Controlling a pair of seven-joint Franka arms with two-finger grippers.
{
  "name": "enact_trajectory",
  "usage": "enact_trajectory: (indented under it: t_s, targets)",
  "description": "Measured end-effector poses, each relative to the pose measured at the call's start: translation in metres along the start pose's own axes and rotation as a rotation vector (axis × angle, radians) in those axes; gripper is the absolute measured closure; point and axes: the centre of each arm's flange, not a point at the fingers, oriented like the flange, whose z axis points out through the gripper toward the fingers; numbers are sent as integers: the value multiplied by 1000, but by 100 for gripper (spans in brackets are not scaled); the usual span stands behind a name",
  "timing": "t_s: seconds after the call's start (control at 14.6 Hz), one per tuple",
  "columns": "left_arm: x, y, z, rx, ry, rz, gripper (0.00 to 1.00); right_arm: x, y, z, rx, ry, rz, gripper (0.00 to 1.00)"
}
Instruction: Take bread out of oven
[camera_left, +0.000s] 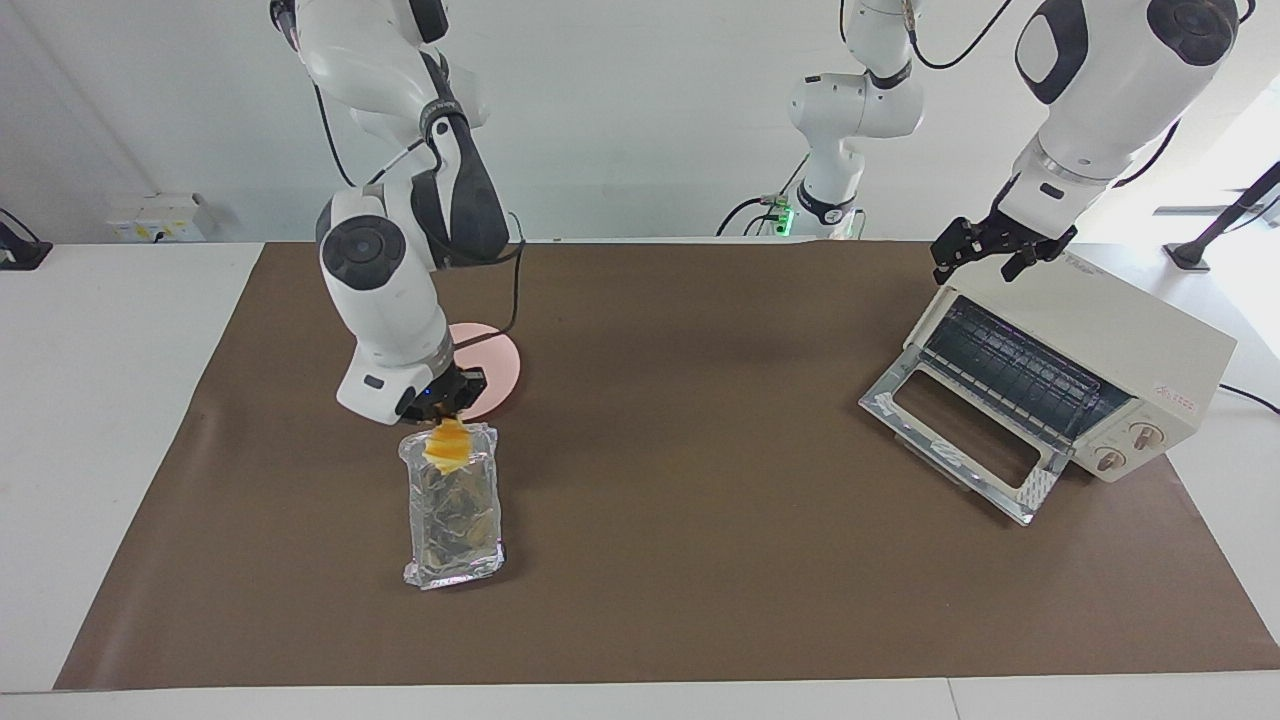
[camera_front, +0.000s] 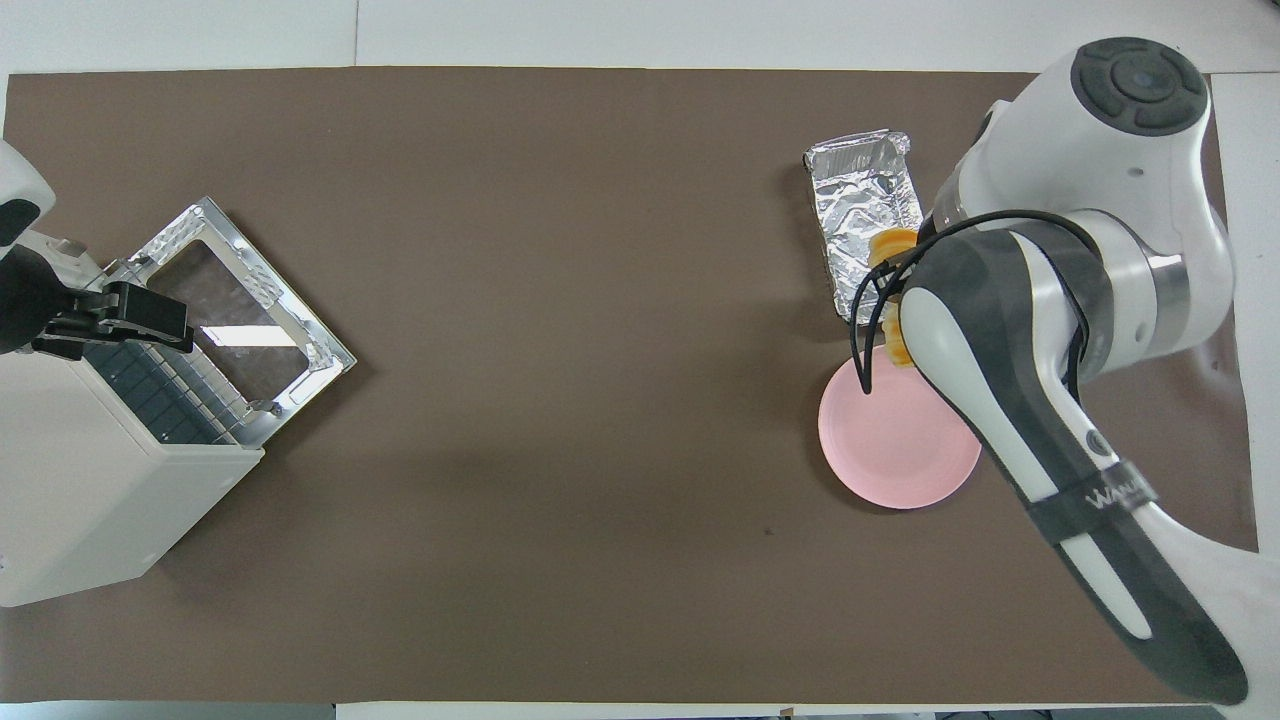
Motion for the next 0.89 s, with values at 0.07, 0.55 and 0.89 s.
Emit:
enact_trajectory:
  t_s: [0.07, 0.55, 0.89]
  targets:
    - [0, 0, 0, 0, 0, 0, 0, -22, 0, 5, 8, 10, 16, 87]
    - [0, 0, 0, 0, -2, 1, 0, -148, -15, 94, -8, 144, 61, 87]
    - [0, 0, 1, 0, -2, -1, 0, -154, -20, 149, -17, 209, 51, 87]
